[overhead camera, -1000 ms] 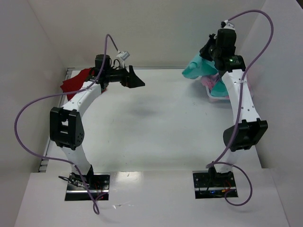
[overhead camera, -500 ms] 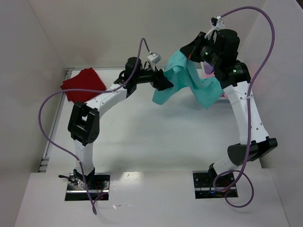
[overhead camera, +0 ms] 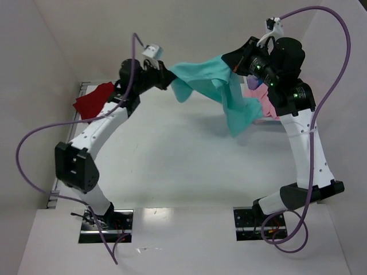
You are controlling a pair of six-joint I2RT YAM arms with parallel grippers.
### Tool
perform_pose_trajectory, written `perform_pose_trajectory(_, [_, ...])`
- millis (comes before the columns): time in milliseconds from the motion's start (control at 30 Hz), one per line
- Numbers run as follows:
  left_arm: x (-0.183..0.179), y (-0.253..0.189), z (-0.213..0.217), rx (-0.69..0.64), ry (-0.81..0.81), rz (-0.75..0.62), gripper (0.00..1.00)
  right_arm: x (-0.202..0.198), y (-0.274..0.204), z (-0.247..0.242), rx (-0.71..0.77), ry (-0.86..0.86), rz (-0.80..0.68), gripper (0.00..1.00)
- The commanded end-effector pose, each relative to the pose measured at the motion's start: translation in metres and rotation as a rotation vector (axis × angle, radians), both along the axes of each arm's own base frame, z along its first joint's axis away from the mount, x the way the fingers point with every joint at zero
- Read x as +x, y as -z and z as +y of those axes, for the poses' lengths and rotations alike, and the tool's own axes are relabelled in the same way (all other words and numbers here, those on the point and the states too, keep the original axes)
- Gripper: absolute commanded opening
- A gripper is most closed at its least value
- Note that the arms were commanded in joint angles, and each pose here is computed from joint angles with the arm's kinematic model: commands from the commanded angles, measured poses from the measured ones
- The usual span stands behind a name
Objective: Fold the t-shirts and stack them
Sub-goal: Move the tshirt to the center of the board
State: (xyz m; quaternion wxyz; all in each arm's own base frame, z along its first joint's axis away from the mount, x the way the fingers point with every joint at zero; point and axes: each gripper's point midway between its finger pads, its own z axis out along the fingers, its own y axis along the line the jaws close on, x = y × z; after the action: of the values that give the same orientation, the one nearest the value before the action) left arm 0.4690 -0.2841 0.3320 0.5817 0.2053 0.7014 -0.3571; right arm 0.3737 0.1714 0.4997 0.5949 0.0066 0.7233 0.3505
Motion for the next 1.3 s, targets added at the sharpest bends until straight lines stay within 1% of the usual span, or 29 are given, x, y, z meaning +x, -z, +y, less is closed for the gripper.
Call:
perform_pose_trajectory(0, [-0.014, -0.109, 0.081, -0.024, -0.236, -0.232, 0.00, -0.008, -0.034, 0.006, 0.033, -0.034, -0.115, 0.00])
perform_pose_trajectory(33, [-0.021, -0.132, 0.100, -0.024, -0.269, -0.267, 0.00, -0.006, -0.036, 0.009, 0.035, -0.048, -0.124, 0.00])
perform_pose_trajectory(100, [-0.023, -0.146, 0.126, -0.001, -0.349, -0.275, 0.00, -0.004, -0.039, 0.011, 0.038, -0.061, -0.135, 0.00])
perform_pose_trajectory(133, [-0.024, -0.153, 0.130, -0.002, -0.368, -0.276, 0.00, -0.001, -0.035, 0.013, 0.044, -0.062, -0.120, 0.00])
perform_pose_trajectory(200, [-0.034, -0.184, 0.158, 0.007, -0.442, -0.321, 0.00, -0.007, -0.042, 0.021, 0.068, -0.119, -0.138, 0.00])
perform_pose_trajectory(233, [-0.044, -0.202, 0.165, -0.001, -0.454, -0.344, 0.00, -0.004, -0.038, 0.025, 0.066, -0.140, -0.134, 0.01])
perform_pose_trajectory(267, [-0.049, -0.212, 0.174, 0.004, -0.486, -0.363, 0.00, -0.006, -0.035, 0.030, 0.074, -0.168, -0.127, 0.03])
perform_pose_trajectory(333, [-0.057, -0.228, 0.186, 0.004, -0.530, -0.396, 0.00, -0.011, -0.034, 0.036, 0.085, -0.217, -0.132, 0.03])
perform_pose_trajectory(367, [-0.064, -0.236, 0.192, 0.016, -0.557, -0.420, 0.00, -0.015, -0.039, 0.035, 0.100, -0.218, -0.167, 0.03])
perform_pose_trajectory(400, [-0.063, -0.236, 0.195, 0.024, -0.569, -0.424, 0.00, -0.015, -0.038, 0.033, 0.101, -0.202, -0.165, 0.01])
perform_pose_trajectory(500, [-0.064, -0.236, 0.197, 0.037, -0.579, -0.423, 0.00, -0.013, -0.032, 0.028, 0.087, -0.168, -0.149, 0.01])
perform_pose_trajectory(567, [-0.063, -0.232, 0.197, 0.041, -0.578, -0.414, 0.00, -0.012, -0.012, 0.026, 0.079, -0.152, -0.106, 0.01])
perform_pose_trajectory(667, [-0.063, -0.232, 0.197, 0.041, -0.578, -0.414, 0.00, -0.013, 0.002, 0.023, 0.065, -0.137, -0.088, 0.09])
perform_pose_trajectory(733, [-0.059, -0.225, 0.199, 0.068, -0.588, -0.393, 0.00, -0.014, 0.031, 0.028, 0.043, -0.171, -0.025, 0.14])
perform_pose_trajectory(800, [-0.057, -0.227, 0.199, 0.081, -0.588, -0.399, 0.00, -0.023, 0.058, 0.031, 0.034, -0.207, 0.032, 0.25])
perform_pose_trajectory(833, [-0.057, -0.228, 0.190, 0.100, -0.535, -0.410, 0.00, -0.029, 0.066, 0.033, 0.031, -0.216, 0.047, 0.35])
perform_pose_trajectory(867, [-0.054, -0.224, 0.185, 0.104, -0.506, -0.405, 0.00, -0.040, 0.080, 0.031, 0.027, -0.224, 0.071, 0.38])
perform_pose_trajectory(900, [-0.056, -0.224, 0.173, 0.104, -0.435, -0.414, 0.00, -0.046, 0.084, 0.029, 0.026, -0.224, 0.075, 0.40])
perform_pose_trajectory(933, [-0.050, -0.221, 0.163, 0.080, -0.389, -0.409, 0.00, -0.061, 0.093, 0.023, 0.024, -0.212, 0.083, 0.35])
perform_pose_trajectory(967, [-0.047, -0.220, 0.160, 0.081, -0.376, -0.408, 0.00, -0.067, 0.097, 0.021, 0.022, -0.212, 0.091, 0.30])
perform_pose_trajectory(1000, [-0.042, -0.220, 0.148, 0.066, -0.352, -0.405, 0.00, -0.076, 0.102, 0.018, 0.022, -0.212, 0.091, 0.23])
perform_pose_trajectory(1033, [-0.041, -0.221, 0.141, 0.063, -0.329, -0.409, 0.00, -0.080, 0.105, 0.017, 0.029, -0.211, 0.099, 0.20])
perform_pose_trajectory(1100, [-0.037, -0.225, 0.128, 0.062, -0.297, -0.425, 0.00, -0.082, 0.118, 0.017, 0.030, -0.209, 0.138, 0.20])
perform_pose_trajectory(1133, [-0.036, -0.230, 0.112, 0.065, -0.256, -0.444, 0.00, -0.086, 0.128, 0.016, 0.026, -0.208, 0.162, 0.26])
perform_pose_trajectory(1167, [-0.035, -0.232, 0.102, 0.070, -0.238, -0.454, 0.00, -0.085, 0.140, 0.016, 0.021, -0.207, 0.187, 0.34])
perform_pose_trajectory(1200, [-0.035, -0.236, 0.084, 0.089, -0.202, -0.483, 0.00, -0.088, 0.141, 0.015, 0.021, -0.207, 0.186, 0.46])
perform_pose_trajectory(1233, [-0.024, -0.228, 0.074, 0.109, -0.186, -0.484, 0.00, -0.084, 0.145, 0.013, 0.016, -0.183, 0.194, 0.57])
perform_pose_trajectory(1267, [-0.023, -0.225, 0.065, 0.108, -0.158, -0.483, 0.00, -0.087, 0.139, 0.012, 0.021, -0.183, 0.172, 0.57])
